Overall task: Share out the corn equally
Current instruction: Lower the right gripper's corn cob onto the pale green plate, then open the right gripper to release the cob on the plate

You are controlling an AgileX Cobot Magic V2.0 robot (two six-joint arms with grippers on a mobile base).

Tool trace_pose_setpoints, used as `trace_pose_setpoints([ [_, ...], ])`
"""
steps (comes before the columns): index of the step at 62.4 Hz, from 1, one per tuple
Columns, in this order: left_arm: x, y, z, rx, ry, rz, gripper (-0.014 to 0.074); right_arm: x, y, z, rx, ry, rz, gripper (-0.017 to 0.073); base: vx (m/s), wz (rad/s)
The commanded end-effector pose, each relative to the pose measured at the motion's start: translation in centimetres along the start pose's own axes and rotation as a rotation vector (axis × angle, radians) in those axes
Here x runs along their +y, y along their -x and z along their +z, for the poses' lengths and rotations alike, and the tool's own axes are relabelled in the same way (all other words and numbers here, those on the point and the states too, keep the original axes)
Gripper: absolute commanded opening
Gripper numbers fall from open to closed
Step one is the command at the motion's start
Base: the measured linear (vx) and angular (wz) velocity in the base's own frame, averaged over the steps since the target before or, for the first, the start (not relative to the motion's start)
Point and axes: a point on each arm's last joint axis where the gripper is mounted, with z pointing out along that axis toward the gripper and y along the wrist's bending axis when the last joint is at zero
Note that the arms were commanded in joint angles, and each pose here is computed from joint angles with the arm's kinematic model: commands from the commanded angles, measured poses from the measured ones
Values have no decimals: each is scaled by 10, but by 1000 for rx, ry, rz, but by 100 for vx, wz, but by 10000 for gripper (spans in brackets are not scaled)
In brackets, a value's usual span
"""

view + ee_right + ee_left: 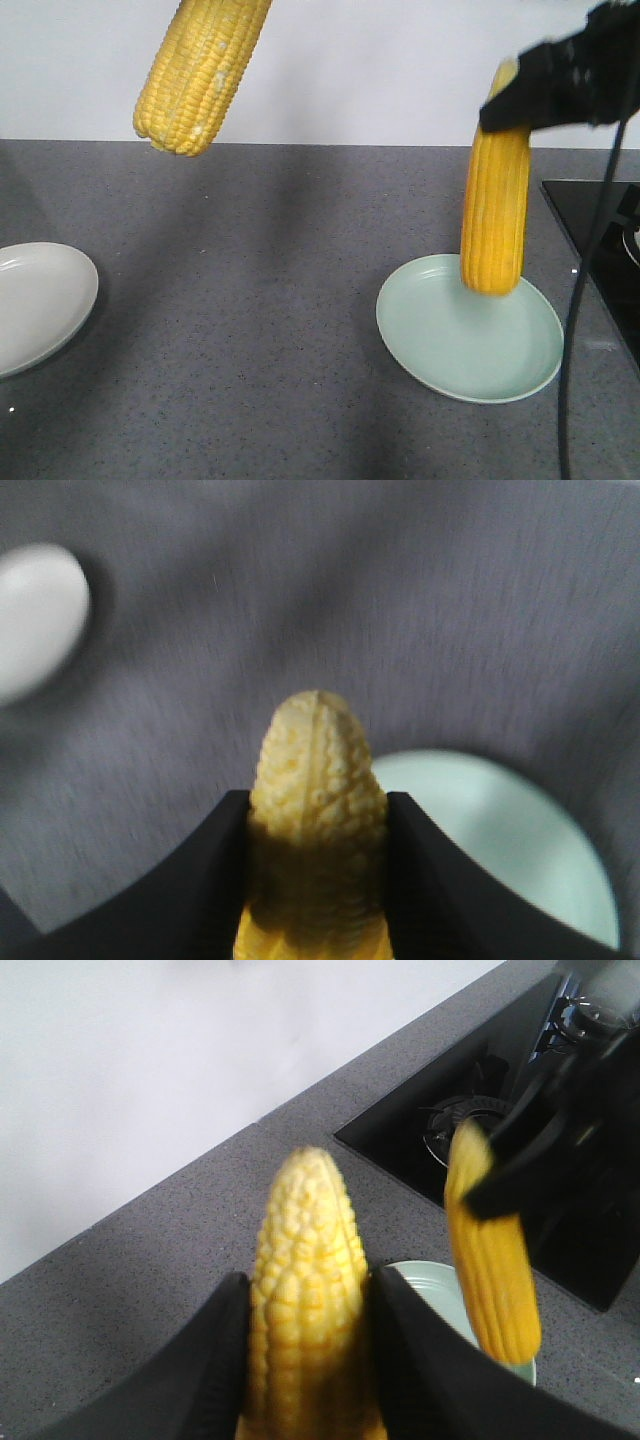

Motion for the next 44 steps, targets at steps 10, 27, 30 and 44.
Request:
trace_pose_setpoints([
  [10,-11,11,-27,-104,-13,7,-7,-29,-31,54,137,62,-14,-4,0,0],
  [27,-11,11,-27,-104,-13,7,-7,-47,-35,75,213,33,-7,26,0,0],
  [30,-11,11,-27,-104,-13,7,-7,-48,-36,76,218,31,-7,46,0,0],
  [44,-11,11,-27,-104,-13,7,-7,-50,-36,76,226,8,-19,229,0,0],
])
